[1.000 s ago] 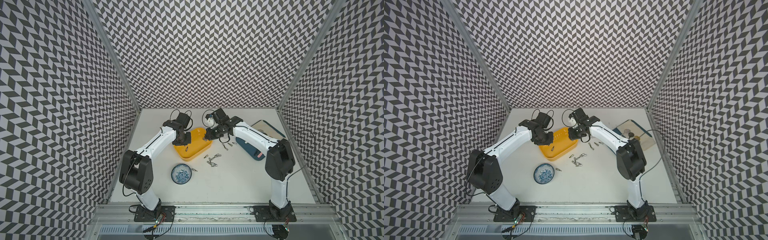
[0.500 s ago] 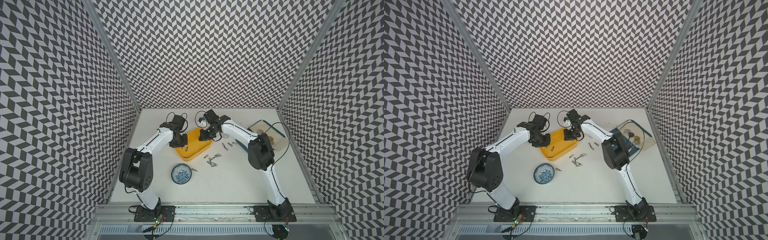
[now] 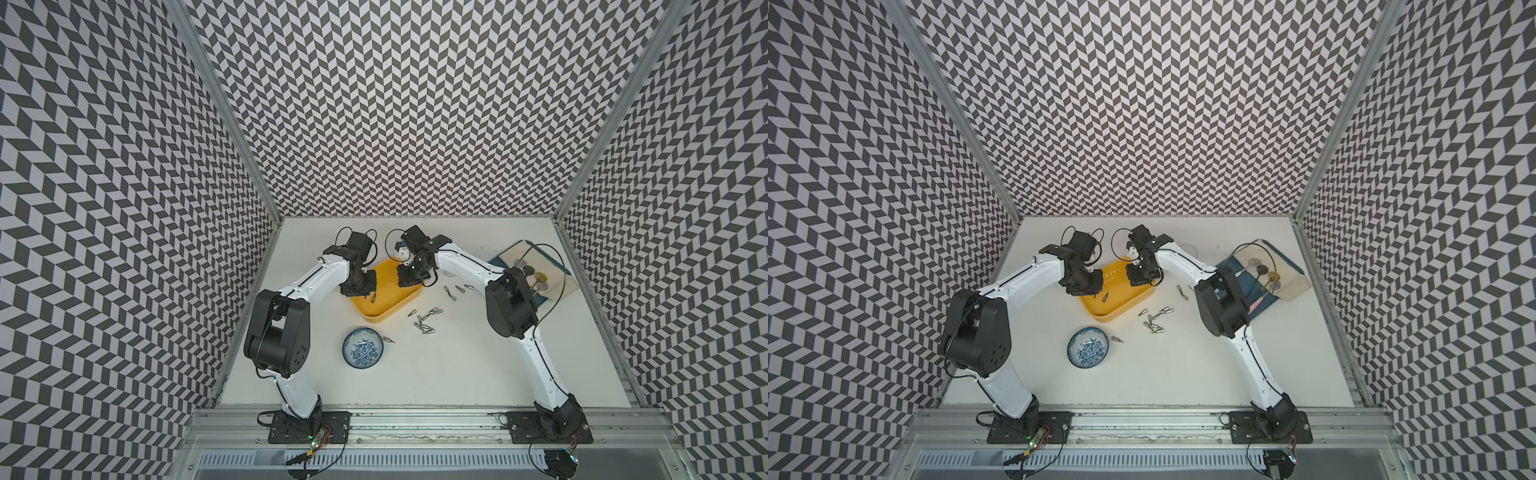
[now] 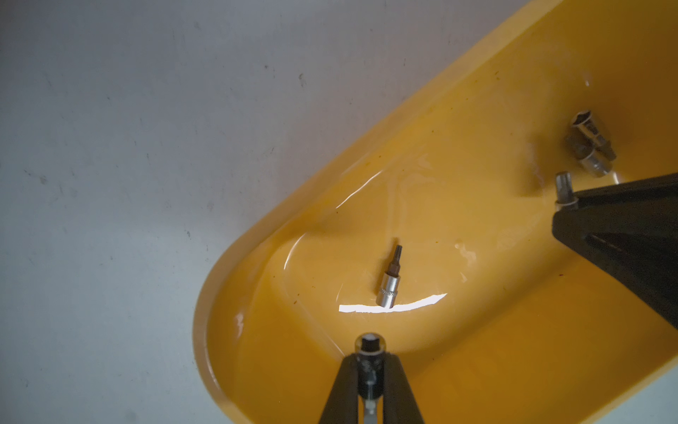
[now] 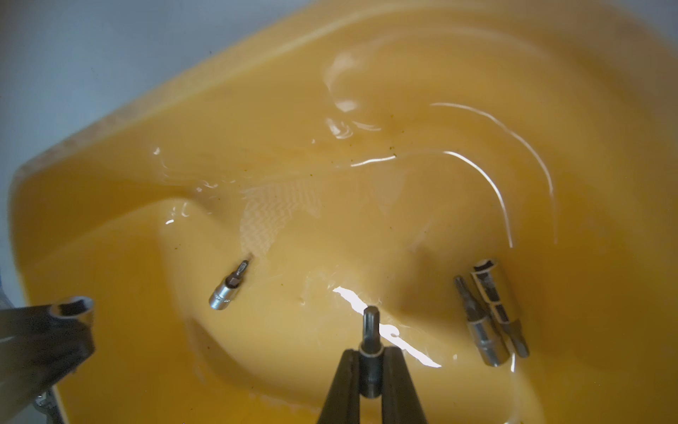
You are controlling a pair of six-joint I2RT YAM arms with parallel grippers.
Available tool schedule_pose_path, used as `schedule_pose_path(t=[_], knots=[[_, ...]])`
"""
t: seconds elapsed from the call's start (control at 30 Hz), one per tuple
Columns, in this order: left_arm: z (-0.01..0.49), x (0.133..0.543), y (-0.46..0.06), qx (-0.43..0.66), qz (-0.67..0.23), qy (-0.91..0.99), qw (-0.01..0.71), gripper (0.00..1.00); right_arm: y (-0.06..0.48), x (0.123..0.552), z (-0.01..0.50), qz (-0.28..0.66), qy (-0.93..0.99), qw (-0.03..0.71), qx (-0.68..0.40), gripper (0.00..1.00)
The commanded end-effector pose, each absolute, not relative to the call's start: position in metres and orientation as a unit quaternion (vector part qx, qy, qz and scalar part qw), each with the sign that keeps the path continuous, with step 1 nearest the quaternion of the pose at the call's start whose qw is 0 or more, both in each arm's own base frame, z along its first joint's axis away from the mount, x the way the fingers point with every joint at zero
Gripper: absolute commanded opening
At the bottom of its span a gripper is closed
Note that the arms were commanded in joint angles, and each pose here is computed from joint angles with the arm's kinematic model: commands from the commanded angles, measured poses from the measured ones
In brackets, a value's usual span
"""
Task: Put the bit on the desktop into the storage box
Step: Place the screwdriver bit in the storage box.
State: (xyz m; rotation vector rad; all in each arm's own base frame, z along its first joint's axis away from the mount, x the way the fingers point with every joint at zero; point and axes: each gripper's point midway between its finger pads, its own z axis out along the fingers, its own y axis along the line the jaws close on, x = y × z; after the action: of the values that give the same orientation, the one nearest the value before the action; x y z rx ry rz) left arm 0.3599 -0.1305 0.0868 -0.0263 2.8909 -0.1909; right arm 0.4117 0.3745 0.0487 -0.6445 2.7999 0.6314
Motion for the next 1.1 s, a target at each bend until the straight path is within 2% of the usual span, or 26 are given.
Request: schedule_pose_path(t=[0.0, 0.27, 0.33, 0.47, 0.63, 0.87, 1.07], knots=[[0.091, 0.366, -0.133, -0.003, -0.071, 0.988, 0.138, 0.00, 0.378, 0.415, 0.041, 0.196, 0.948, 0.110, -0.227, 0.00], [0.089, 0.365, -0.134, -0.003, -0.074, 0.988, 0.137, 0.00, 0.381, 0.417, 0.035, 0.168, 0.950, 0.120, -0.233, 0.01], [0.089, 0.365, -0.134, -0.003, -0.075, 0.988, 0.137, 0.00, 0.382, 0.416, 0.034, 0.167, 0.950, 0.120, -0.236, 0.04], [0.088, 0.364, -0.135, -0.005, -0.077, 0.988, 0.136, 0.00, 0.386, 0.415, 0.038, 0.167, 0.949, 0.124, -0.238, 0.26], [0.088, 0.363, -0.135, -0.005, -0.079, 0.987, 0.137, 0.00, 0.389, 0.418, 0.050, 0.175, 0.947, 0.134, -0.235, 0.29], [0.093, 0.366, -0.138, 0.001, -0.082, 0.986, 0.143, 0.00, 0.393, 0.424, 0.107, 0.210, 0.936, 0.174, -0.222, 0.32], [0.090, 0.368, -0.150, 0.012, -0.082, 0.986, 0.141, 0.00, 0.369, 0.430, 0.163, 0.213, 0.932, 0.214, -0.203, 0.33]])
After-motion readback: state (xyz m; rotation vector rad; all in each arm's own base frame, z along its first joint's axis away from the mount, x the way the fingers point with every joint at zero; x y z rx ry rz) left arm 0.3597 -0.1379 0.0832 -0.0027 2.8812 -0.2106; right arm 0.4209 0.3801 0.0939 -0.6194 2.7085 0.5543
